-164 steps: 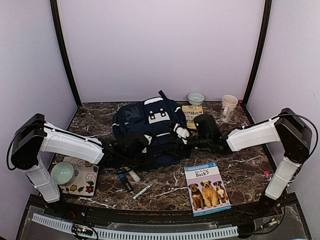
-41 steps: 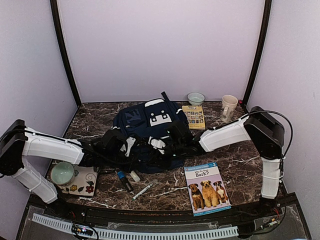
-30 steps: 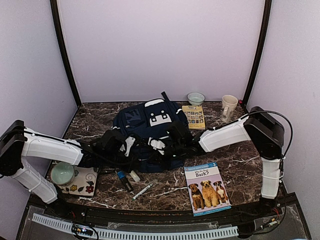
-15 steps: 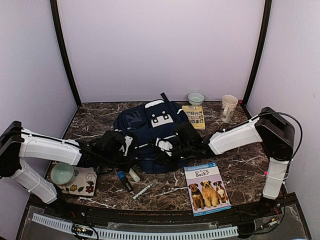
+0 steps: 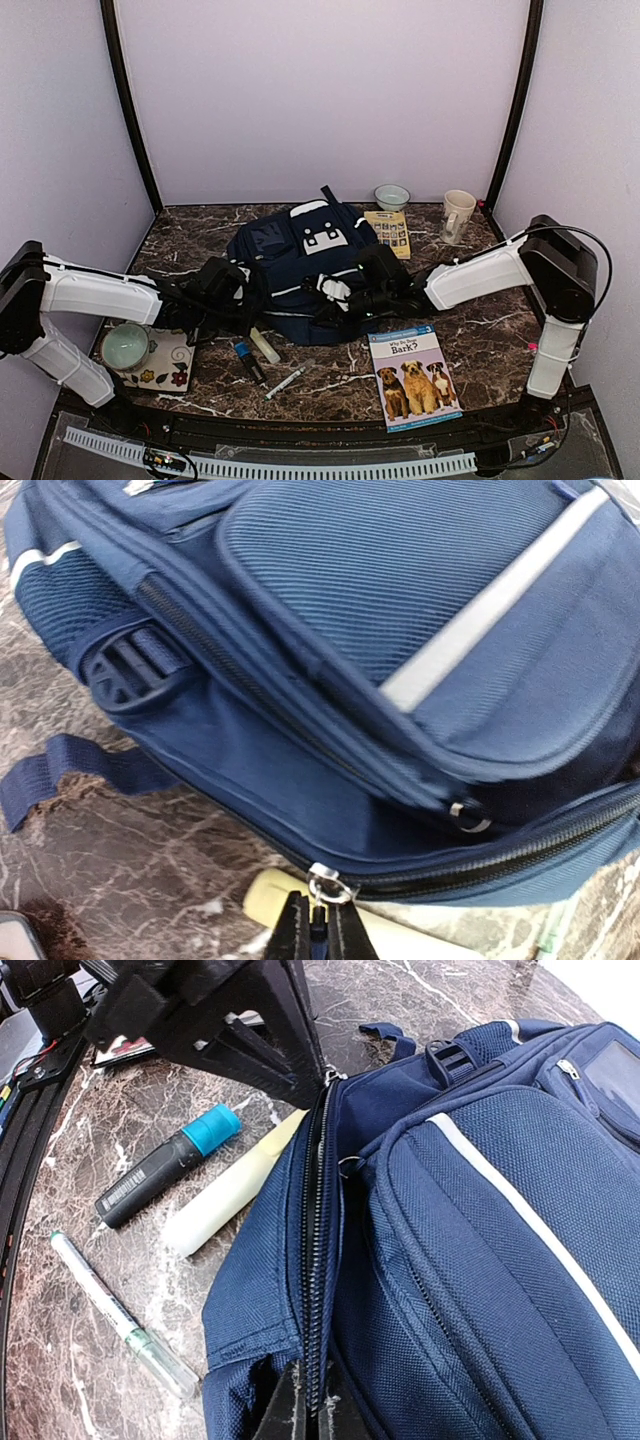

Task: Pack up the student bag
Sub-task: Unzip the largest pocket of the student bag.

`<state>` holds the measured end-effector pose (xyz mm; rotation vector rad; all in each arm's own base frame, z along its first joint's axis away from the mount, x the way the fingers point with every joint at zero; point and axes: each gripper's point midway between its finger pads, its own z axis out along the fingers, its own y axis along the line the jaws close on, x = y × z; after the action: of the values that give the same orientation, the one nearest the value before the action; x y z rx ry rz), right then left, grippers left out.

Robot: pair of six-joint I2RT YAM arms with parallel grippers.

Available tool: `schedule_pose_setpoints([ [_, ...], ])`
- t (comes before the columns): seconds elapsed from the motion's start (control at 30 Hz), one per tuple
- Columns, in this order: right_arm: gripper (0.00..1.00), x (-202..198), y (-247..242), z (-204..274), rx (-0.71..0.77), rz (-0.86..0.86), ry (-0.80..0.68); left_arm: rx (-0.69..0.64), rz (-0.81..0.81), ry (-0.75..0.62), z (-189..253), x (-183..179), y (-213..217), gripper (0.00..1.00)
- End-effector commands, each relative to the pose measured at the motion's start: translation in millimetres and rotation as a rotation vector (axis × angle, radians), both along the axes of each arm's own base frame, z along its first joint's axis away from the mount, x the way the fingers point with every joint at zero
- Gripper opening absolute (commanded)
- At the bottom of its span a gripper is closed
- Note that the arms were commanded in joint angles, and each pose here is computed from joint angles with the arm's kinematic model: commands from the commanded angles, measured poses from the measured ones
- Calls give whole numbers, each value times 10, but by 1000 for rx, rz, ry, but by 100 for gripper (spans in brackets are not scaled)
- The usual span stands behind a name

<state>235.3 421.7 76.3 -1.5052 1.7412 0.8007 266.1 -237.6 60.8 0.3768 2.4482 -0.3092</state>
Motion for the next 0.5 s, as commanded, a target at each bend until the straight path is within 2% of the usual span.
schedule_pose_setpoints([
  [0.0, 0, 85, -84, 108, 10, -50, -3, 63, 96, -8, -20, 107, 225, 0],
  [0.03, 2, 86, -75, 136, 18, -51, -2, 54, 85, -6, -14, 104, 199, 0],
  [0.07, 10, 72, -66, 171, 30, -47, 1, 38, 69, -2, -8, 93, 159, 0],
  [0.17, 45, 10, -34, 302, 71, -27, 1, 2, 31, -2, 35, 77, 74, 0],
  [0.27, 68, -20, 11, 397, 82, -32, -16, -41, -19, -6, 87, 52, -26, 0],
  [0.4, 86, -106, 160, 419, 59, -27, -37, -69, -55, -4, 122, 32, -102, 0],
  [0.47, 88, -168, 237, 412, 58, -13, -41, -85, -66, -8, 147, 26, -127, 0],
])
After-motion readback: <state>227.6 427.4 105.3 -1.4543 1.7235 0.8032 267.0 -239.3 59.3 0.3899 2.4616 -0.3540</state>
